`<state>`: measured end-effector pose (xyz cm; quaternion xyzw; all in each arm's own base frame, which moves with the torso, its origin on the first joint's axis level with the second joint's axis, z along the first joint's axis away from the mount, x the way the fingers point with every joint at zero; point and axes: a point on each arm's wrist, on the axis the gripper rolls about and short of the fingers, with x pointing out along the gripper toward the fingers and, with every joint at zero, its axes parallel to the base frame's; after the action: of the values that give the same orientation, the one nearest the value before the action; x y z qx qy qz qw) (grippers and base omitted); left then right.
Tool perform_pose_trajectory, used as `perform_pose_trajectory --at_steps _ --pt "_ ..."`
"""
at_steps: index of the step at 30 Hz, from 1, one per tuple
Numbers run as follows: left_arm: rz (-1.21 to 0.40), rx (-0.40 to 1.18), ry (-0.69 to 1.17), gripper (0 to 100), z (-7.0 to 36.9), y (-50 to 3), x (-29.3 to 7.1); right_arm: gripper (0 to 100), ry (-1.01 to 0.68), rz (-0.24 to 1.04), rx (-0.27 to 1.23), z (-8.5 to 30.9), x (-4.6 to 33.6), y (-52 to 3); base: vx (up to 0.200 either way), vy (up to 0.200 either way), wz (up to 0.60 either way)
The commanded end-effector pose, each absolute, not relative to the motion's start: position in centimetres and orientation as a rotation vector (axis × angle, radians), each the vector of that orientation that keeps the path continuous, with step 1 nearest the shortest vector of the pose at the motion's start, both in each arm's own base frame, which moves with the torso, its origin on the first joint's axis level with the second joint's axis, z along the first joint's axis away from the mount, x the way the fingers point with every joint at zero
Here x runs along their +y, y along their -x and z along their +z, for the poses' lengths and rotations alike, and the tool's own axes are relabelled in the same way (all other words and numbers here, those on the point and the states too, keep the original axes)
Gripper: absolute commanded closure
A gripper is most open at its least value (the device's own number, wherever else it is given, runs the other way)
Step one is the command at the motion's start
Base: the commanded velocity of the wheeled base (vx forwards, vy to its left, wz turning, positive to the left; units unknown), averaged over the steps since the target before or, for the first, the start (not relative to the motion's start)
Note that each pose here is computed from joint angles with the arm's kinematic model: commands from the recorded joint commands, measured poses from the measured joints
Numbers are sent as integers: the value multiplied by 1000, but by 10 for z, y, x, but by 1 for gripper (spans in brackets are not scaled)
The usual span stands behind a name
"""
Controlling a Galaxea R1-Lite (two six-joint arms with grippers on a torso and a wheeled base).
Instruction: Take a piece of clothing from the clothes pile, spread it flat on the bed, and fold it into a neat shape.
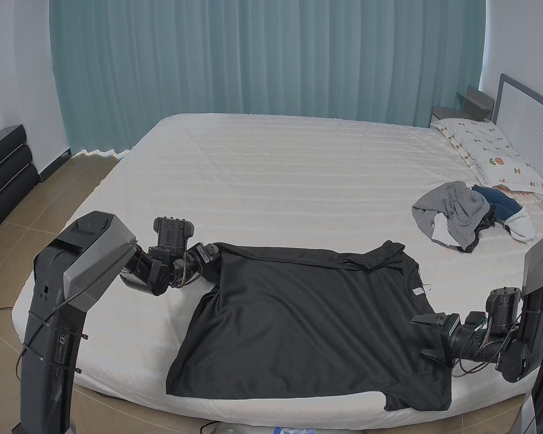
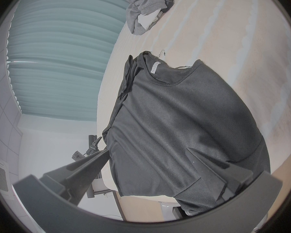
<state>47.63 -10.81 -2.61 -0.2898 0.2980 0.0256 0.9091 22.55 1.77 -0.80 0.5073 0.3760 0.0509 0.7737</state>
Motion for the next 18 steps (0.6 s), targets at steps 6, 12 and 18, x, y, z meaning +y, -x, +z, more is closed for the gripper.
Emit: perform_pose_trajectory --at_steps 6,12,18 --pt "100 512 650 100 -24 -489 -108 0 -1097 116 807 -8 18 -226 0 0 0" --pt "89 430 672 100 -17 -493 -108 0 -1099 116 808 -8 18 -226 0 0 0" --pt "57 358 588 100 13 -518 -101 0 -1099 116 808 -8 18 -226 0 0 0"
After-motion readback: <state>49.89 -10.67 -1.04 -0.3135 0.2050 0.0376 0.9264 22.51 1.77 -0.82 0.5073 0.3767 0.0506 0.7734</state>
